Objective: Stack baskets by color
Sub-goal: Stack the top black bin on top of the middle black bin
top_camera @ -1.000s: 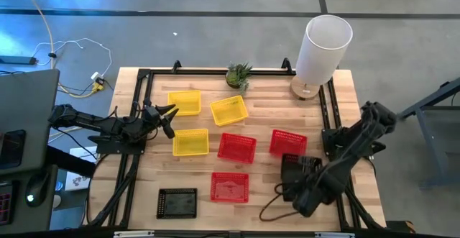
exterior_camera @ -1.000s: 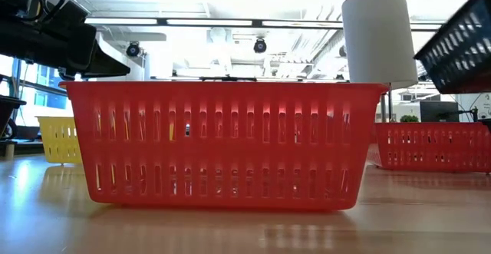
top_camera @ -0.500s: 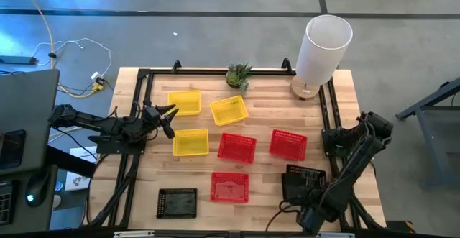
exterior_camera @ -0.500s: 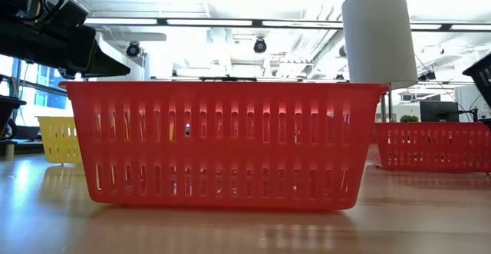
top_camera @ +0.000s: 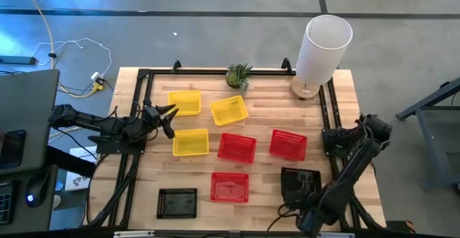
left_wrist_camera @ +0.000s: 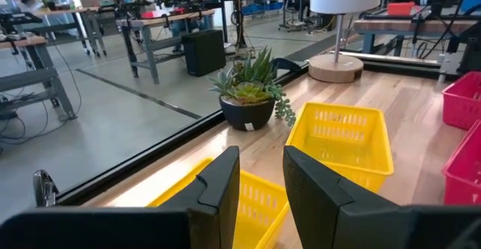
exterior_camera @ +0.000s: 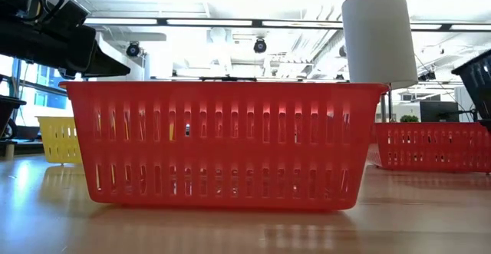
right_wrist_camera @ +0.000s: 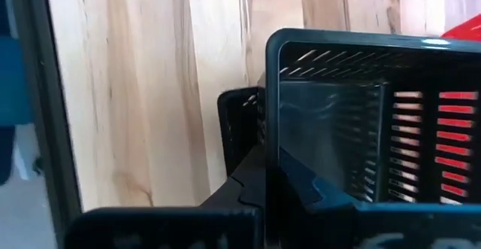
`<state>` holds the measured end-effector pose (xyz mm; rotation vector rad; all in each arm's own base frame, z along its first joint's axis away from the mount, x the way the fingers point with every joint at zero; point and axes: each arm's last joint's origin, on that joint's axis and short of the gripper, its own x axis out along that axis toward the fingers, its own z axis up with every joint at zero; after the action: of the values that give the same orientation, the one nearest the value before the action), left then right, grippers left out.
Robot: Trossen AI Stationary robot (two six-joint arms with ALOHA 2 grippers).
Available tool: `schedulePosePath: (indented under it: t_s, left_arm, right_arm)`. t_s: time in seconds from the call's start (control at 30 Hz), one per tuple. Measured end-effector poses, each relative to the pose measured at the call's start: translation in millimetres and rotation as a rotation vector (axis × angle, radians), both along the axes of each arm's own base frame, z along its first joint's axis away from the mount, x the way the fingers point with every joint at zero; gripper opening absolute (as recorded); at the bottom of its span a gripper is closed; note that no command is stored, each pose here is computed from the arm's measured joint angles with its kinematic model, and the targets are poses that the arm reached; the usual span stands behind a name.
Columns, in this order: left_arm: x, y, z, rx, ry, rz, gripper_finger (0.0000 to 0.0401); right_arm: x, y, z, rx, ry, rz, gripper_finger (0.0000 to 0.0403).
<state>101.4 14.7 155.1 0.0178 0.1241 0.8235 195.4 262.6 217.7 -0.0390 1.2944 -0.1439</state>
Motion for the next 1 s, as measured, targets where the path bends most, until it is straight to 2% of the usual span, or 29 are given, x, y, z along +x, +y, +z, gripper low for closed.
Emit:
schedulePosePath:
  t_s: [0.2, 0.57, 0.83, 1.0]
  left_arm:
    - [0.0, 0.0, 0.0, -0.005, -0.005, 0.001, 0.0092]
    - [0.0, 0.0, 0.0, -0.005, -0.005, 0.000, 0.0092]
    - [0.2, -0.1, -0.1, -0.019, -0.018, -0.004, 0.0092]
    - [1.2, -1.2, 0.0, -0.018, -0.010, -0.057, 0.0092]
  right_arm:
    - [1.3, 3.5, -10.8, -0.007, 0.052, 0.010, 0.0000]
    - [1.2, 4.3, -11.1, 0.013, 0.061, -0.010, 0.0003]
    - [1.2, 4.3, -11.1, 0.024, 0.056, -0.054, 0.0045]
    - [1.6, 4.0, -11.0, 0.020, 0.037, -0.084, 0.0075]
